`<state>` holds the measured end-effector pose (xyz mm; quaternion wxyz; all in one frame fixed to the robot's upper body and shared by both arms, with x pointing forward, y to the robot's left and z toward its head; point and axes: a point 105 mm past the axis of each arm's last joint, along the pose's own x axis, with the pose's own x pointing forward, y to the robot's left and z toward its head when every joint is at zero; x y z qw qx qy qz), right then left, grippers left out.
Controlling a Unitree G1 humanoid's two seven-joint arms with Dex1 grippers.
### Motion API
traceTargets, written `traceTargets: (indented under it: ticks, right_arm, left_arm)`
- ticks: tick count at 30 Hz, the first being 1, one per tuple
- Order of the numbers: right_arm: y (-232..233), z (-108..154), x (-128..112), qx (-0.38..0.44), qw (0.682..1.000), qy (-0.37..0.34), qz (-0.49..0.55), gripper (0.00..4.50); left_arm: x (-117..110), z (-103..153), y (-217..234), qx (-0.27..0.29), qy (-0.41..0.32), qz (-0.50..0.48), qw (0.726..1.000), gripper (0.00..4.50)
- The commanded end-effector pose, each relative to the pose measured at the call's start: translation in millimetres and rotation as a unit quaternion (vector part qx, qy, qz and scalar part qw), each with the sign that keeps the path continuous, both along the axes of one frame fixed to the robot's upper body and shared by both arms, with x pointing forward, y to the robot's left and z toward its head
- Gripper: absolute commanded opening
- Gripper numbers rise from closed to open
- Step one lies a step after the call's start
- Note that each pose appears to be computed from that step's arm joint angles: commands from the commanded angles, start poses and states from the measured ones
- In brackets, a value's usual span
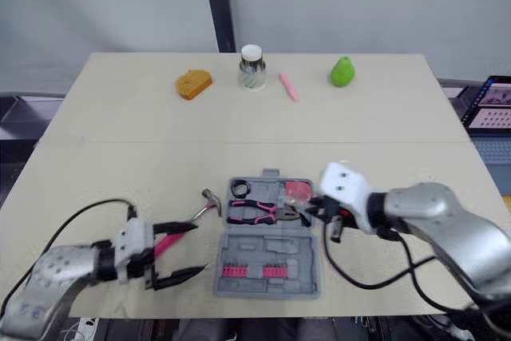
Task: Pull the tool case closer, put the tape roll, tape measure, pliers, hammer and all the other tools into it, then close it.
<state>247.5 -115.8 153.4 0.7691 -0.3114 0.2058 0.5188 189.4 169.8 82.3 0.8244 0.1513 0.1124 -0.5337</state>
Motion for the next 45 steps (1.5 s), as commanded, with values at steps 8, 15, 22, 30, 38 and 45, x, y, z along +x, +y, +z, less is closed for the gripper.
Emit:
traceTargets:
  ticks: [8, 15, 22, 30, 38, 45]
  right_arm:
    - [47.3, -20.7, -20.6, -0.106, 0.988, 0.042, 0.105, 0.02]
    - [60.8, -28.8, -13.9, -0.126, 0.986, 0.039, 0.104, 0.02]
    - [69.6, -38.5, -3.8, -0.131, 0.987, 0.033, 0.084, 0.02]
    - [78.6, -46.9, 0.6, -0.124, 0.989, 0.035, 0.073, 0.02]
    - [91.1, -47.6, 0.5, -0.112, 0.990, 0.032, 0.080, 0.02]
    - [93.1, -50.8, 0.0, -0.110, 0.990, 0.035, 0.082, 0.02]
  left_arm:
    - [-46.0, 4.7, 4.9, 0.010, -0.014, 0.019, 1.000, 4.50]
    - [-50.0, 4.6, 1.9, 0.001, -0.014, 0.036, 0.999, 4.50]
    - [-47.4, 6.2, -1.6, -0.011, -0.016, 0.043, 0.999, 4.50]
    - [-43.7, 8.9, -3.7, -0.012, -0.018, 0.043, 0.999, 4.50]
    - [-39.6, 10.7, -5.4, -0.012, -0.018, 0.040, 0.999, 4.50]
    - [-37.3, 11.5, -7.1, -0.012, -0.019, 0.041, 0.999, 4.50]
